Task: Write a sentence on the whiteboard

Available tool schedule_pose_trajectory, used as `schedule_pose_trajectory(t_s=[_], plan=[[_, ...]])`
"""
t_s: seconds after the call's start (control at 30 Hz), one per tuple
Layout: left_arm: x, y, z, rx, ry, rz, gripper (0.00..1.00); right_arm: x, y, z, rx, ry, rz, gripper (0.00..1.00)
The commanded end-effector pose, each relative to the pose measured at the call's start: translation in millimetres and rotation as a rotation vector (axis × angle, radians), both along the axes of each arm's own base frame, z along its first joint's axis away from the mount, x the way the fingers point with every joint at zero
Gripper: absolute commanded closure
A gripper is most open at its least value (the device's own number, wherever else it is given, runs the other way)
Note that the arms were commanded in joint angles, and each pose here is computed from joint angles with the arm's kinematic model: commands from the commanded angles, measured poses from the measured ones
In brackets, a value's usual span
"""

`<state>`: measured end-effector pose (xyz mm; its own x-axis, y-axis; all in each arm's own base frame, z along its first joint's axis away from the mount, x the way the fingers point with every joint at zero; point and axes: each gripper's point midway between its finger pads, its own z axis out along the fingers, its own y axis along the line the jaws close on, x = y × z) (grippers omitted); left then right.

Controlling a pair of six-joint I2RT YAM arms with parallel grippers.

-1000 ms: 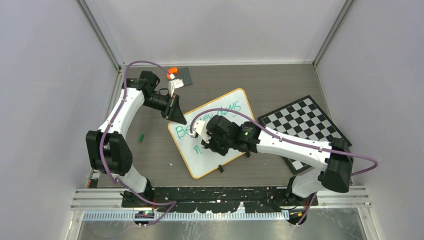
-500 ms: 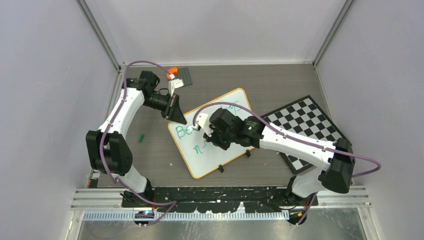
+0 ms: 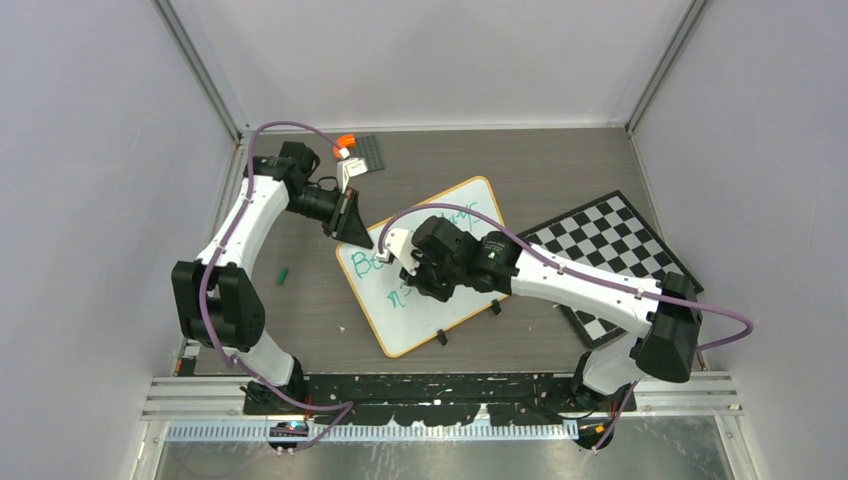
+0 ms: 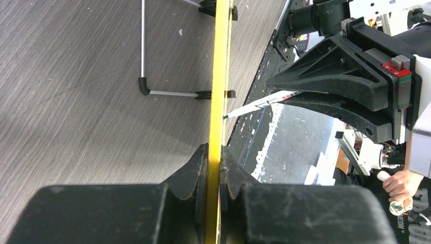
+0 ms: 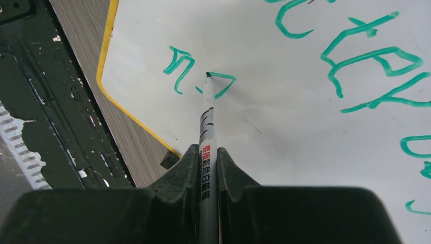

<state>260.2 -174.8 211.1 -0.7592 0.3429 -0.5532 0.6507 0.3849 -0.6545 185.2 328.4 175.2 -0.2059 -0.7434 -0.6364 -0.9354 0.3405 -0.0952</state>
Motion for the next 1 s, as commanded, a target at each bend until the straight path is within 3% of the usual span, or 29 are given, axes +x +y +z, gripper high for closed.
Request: schedule_pose_trajectory(t_s=[0.0,0.33,0.7,0.97], plan=[[5.6,4.8,-2.9,0.044,-0.026,0.02,1.0,-5.8,4.9,-2.8,0.016,0.014,0.008,1.0],[5.6,4.8,-4.6,0.045,-0.021,0.019,1.0,-12.2,-18.2,-16.8,-0.034,0.012,-0.004,1.0],[4.9,4.1,-2.5,0.04,-0.024,0.018,1.0,-0.9,-25.9,23.7,0.049,-0.026,-0.045,1.0],[6.4,3.5,-2.6,0.037,-0.019,0.022,1.0,10.0,-25.2,20.3,0.04,-0.028,-0.082,1.0]])
